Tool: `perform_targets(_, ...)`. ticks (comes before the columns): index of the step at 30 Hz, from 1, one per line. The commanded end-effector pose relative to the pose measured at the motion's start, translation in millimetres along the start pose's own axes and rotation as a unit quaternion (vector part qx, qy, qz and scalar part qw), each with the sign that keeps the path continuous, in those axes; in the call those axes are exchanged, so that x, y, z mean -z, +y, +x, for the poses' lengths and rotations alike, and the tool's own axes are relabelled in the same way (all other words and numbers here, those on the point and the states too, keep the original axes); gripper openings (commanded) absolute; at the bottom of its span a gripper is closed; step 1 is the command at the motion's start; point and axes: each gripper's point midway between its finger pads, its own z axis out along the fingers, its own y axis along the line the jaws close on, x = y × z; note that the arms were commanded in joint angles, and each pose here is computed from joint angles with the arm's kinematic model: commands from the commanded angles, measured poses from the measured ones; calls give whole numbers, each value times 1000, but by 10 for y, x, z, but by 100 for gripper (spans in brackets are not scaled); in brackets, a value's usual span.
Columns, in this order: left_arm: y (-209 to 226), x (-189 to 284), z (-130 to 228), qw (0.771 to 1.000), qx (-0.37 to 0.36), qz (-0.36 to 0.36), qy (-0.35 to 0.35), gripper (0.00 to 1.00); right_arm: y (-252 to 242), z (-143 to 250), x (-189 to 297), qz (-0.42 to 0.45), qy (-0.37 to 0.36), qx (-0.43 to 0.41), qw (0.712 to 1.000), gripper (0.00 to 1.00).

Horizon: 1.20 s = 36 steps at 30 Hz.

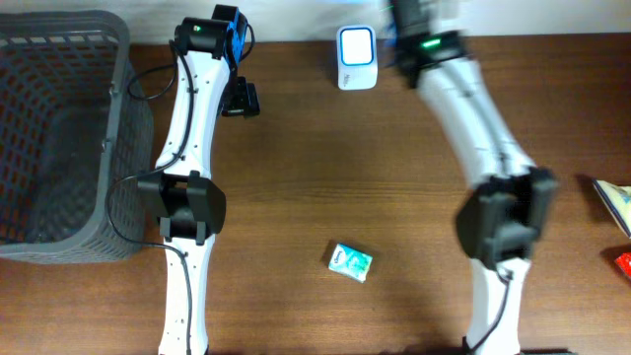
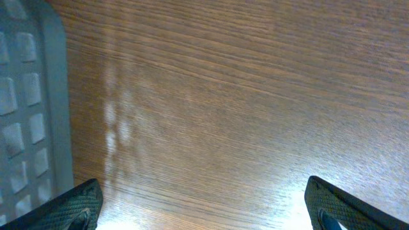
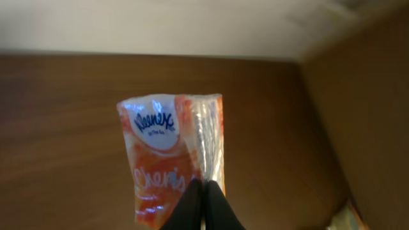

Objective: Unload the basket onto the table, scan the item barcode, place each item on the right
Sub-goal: 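Carry the orange pack right and drop it near the snacks, then move the left gripper down over the teal Kleenex pack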

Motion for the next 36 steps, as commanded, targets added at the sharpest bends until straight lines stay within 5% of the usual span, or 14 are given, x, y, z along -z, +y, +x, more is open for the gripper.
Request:
perform_targets(1,-107,9,67,999,6,33,17,99,-978,191,-215,41,64,-136,988,4)
perform_targets(5,-199,20,107,998,5,59,28,99,-1803,957,-636,117,198,-196,953,4)
perform_targets(13,-255,31,129,997,2,67,31,99,-2466,1900,-1133,84,339,-302,887,4)
perform_targets(19,-287,36,130,997,0,73,31,99,-2504,2058,-1222,-8,364,-357,860,4)
perform_targets(24,-489,86,234,990,-85,104,38,99,-2194,1812,-1034,-148,355,-343,857,5)
perform_targets(32,-548,673,255,985,-89,151,-11,99,-2183,1453,-141,-246,326,-344,846,57)
perform_targets(35,-735,1017,381,968,-125,217,-24,99,-2113,1475,132,-256,339,-316,848,99)
perform_targets(36,-789,1085,442,964,-137,227,-23,99,-2081,1488,174,-258,346,-311,847,98)
